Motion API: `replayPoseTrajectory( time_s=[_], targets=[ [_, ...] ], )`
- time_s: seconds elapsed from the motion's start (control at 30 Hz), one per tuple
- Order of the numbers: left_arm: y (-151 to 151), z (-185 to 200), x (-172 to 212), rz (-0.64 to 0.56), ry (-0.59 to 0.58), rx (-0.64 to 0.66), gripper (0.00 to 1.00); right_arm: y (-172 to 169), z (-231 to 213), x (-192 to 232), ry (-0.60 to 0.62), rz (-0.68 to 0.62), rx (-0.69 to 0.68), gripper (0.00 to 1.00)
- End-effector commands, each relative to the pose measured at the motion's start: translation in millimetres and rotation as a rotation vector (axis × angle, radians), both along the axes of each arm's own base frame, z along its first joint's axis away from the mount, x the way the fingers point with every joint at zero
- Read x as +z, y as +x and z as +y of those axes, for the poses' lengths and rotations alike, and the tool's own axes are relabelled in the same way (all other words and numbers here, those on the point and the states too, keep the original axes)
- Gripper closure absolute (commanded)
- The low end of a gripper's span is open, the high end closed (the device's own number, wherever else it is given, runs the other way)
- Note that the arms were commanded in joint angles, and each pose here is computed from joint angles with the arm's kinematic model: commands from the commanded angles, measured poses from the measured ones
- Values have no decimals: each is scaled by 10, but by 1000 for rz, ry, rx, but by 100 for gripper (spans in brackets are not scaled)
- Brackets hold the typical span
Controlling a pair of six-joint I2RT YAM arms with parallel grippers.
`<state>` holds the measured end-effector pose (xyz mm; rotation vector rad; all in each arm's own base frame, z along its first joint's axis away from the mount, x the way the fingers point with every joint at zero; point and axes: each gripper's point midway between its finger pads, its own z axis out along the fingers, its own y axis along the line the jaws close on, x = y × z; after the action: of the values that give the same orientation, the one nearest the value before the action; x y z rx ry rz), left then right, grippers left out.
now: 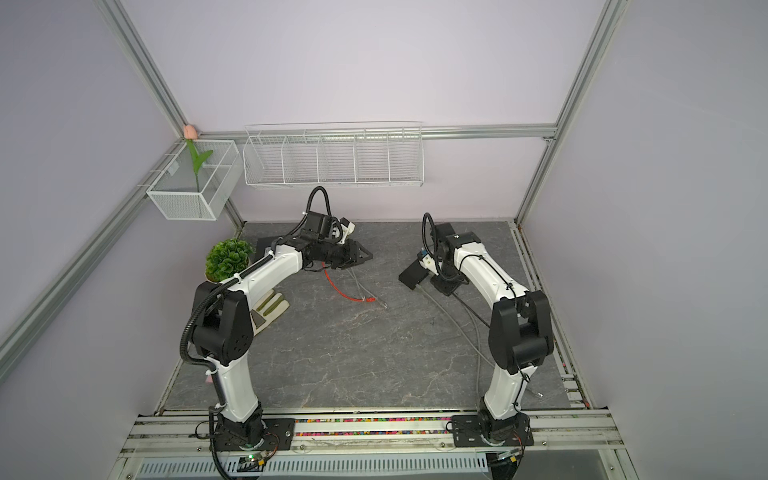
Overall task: Insert the plug into the switch port
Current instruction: 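Lower the black plug to the switch port while left gripper reaches the switch, then hold the switch with left gripper while right gripper pushes plug into port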
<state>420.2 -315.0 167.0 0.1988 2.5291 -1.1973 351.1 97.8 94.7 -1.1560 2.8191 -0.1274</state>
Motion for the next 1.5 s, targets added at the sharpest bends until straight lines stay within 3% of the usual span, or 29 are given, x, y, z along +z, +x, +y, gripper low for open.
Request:
replayPoseTrajectory(
  time_s=[0.0, 0.4, 0.83, 1.17, 1.47],
  targets=[
    [76, -167, -166, 3, -13, -42, 55, 141, 200, -145, 93, -32, 11, 93],
    [366, -654, -731, 11, 48, -95, 56, 582, 221, -621, 10, -69, 38, 93],
    [544, -1019, -1126, 34, 61, -95, 55, 1018, 307, -656, 44, -134, 58, 93],
    [651, -1264, -1233, 55, 6, -116, 55, 946, 392, -585, 95, -132, 55, 93],
    [570, -1359, -1290, 88, -25, -162, 57, 833, 465, -557, 124, -119, 64, 93]
  ],
)
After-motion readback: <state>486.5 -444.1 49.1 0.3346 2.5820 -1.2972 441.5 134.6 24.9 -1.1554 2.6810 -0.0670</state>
